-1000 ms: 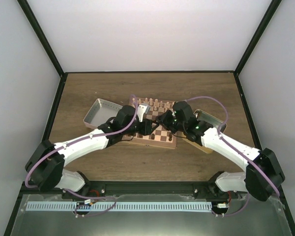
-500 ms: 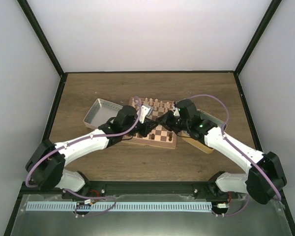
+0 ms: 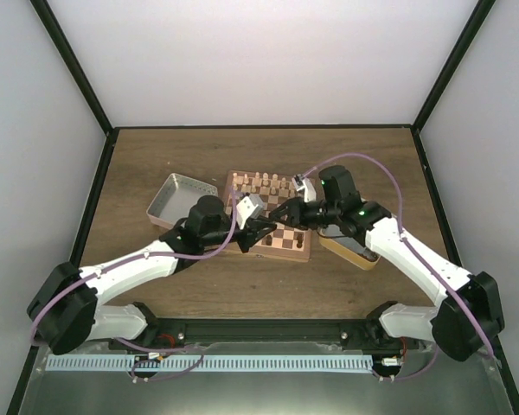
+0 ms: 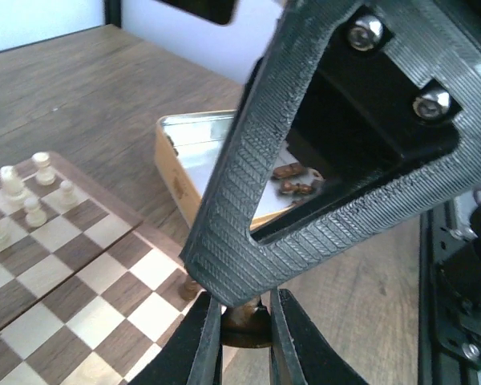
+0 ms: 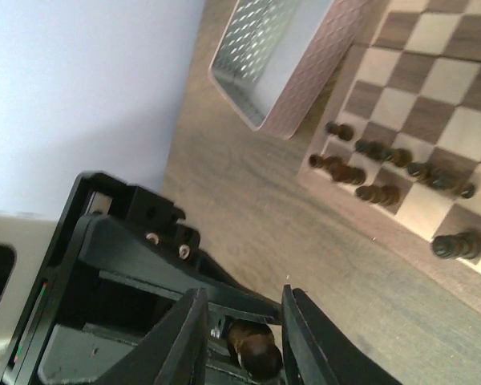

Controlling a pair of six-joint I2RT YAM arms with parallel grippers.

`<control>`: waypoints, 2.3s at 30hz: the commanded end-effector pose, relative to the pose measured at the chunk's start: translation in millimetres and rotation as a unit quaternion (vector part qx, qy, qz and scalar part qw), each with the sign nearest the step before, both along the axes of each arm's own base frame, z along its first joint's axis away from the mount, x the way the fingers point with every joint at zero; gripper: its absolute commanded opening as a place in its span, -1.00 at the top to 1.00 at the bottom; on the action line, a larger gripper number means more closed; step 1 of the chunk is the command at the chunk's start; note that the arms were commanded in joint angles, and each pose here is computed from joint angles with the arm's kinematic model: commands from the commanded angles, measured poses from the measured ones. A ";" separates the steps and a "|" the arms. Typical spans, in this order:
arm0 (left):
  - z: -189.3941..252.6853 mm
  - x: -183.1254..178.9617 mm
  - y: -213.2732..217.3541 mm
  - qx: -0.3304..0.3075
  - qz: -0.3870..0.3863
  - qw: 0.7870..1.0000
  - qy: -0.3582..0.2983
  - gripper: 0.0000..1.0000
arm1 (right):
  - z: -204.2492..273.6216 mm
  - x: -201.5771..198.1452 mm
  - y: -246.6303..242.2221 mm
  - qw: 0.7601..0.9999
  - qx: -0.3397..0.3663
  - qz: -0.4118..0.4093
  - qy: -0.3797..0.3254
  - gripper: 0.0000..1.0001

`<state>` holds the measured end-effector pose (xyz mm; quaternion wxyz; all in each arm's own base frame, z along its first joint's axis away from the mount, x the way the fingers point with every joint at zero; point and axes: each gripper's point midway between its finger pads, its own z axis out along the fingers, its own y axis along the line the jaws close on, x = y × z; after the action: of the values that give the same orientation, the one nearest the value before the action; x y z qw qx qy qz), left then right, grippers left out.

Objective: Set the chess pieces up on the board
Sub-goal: Place the chess piece on the chessboard.

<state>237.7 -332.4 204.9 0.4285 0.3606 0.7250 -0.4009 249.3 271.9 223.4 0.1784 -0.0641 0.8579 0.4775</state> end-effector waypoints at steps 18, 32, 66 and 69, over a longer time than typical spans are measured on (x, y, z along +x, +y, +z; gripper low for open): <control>25.0 -18.2 0.3 -0.039 -0.043 0.996 -0.069 0.87 | 39.6 -41.4 -1.4 0.988 0.032 0.119 -0.094 0.97; 25.6 44.7 63.4 0.051 0.250 0.965 0.057 -0.25 | -50.9 46.3 -63.0 0.949 -0.267 -0.110 -0.128 0.99; 57.5 35.1 113.9 0.012 0.327 0.945 0.008 -0.35 | -149.2 51.0 -33.0 0.913 -0.388 -0.075 -0.096 0.49; 56.3 35.6 112.4 0.013 0.325 0.945 0.011 -0.37 | -138.4 54.0 -31.1 0.914 -0.384 -0.080 -0.100 0.34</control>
<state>271.5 -218.2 264.0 0.5239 0.1073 0.8125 -0.2320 294.2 230.4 59.2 0.2400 -0.1101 0.9616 0.0750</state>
